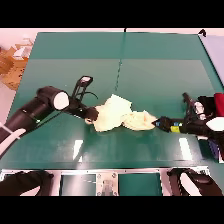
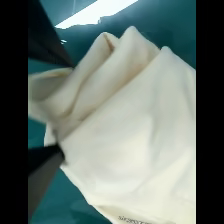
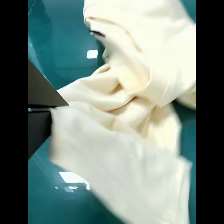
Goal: Fold the shirts.
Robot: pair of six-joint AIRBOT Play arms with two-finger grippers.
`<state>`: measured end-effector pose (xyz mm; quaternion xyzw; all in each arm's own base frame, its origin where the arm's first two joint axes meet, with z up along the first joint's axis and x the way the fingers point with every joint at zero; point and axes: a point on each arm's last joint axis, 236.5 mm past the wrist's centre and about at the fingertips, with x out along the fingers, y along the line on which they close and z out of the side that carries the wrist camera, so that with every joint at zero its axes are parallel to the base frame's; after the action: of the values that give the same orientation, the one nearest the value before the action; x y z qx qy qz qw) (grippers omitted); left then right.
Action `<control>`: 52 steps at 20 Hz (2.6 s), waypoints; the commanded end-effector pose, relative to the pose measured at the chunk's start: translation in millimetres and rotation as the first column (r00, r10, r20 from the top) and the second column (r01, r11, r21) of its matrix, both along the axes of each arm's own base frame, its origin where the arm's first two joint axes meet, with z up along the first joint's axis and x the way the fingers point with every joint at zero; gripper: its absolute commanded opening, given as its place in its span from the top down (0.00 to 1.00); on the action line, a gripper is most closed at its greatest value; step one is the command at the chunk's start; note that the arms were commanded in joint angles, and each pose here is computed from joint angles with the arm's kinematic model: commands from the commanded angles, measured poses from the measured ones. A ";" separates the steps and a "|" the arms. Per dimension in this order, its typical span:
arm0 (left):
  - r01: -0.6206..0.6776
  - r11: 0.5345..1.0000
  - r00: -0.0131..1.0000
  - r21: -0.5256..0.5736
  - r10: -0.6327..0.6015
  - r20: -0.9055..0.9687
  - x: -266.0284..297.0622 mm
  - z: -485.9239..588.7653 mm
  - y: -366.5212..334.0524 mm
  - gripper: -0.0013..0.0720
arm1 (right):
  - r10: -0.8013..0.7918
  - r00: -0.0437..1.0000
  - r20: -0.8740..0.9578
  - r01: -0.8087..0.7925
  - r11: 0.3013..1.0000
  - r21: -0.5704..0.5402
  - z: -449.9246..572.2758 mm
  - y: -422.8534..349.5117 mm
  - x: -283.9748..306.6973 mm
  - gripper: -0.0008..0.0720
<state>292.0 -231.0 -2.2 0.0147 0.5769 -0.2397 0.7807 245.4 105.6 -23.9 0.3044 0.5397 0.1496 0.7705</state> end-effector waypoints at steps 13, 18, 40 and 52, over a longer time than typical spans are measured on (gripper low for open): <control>0.113 0.992 0.953 -0.061 -0.125 -0.277 -87.6 -25.8 -43.4 0.12 | -0.057 0.997 -0.048 0.055 0.997 -0.050 -46.4 -10.7 -0.6 0.97; -0.070 0.995 0.992 -0.074 0.062 -0.111 -44.6 -66.9 -44.3 0.12 | -0.064 0.997 -0.043 0.062 0.997 -0.053 -47.0 -12.0 1.5 0.97; -0.140 0.922 0.704 -0.360 0.349 0.619 23.7 390.3 127.1 0.95 | -0.015 0.612 0.791 0.245 0.954 -0.171 420.7 -70.5 64.5 0.97; -0.168 0.928 0.951 -0.332 0.241 0.192 25.6 198.9 100.4 0.95 | -0.012 0.839 0.543 0.104 0.985 -0.138 267.6 -54.1 103.8 0.97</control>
<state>321.8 -99.1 268.5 -0.0942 0.3727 -0.1842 0.9046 330.6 36.7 337.4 0.1703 0.2141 0.1429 0.9512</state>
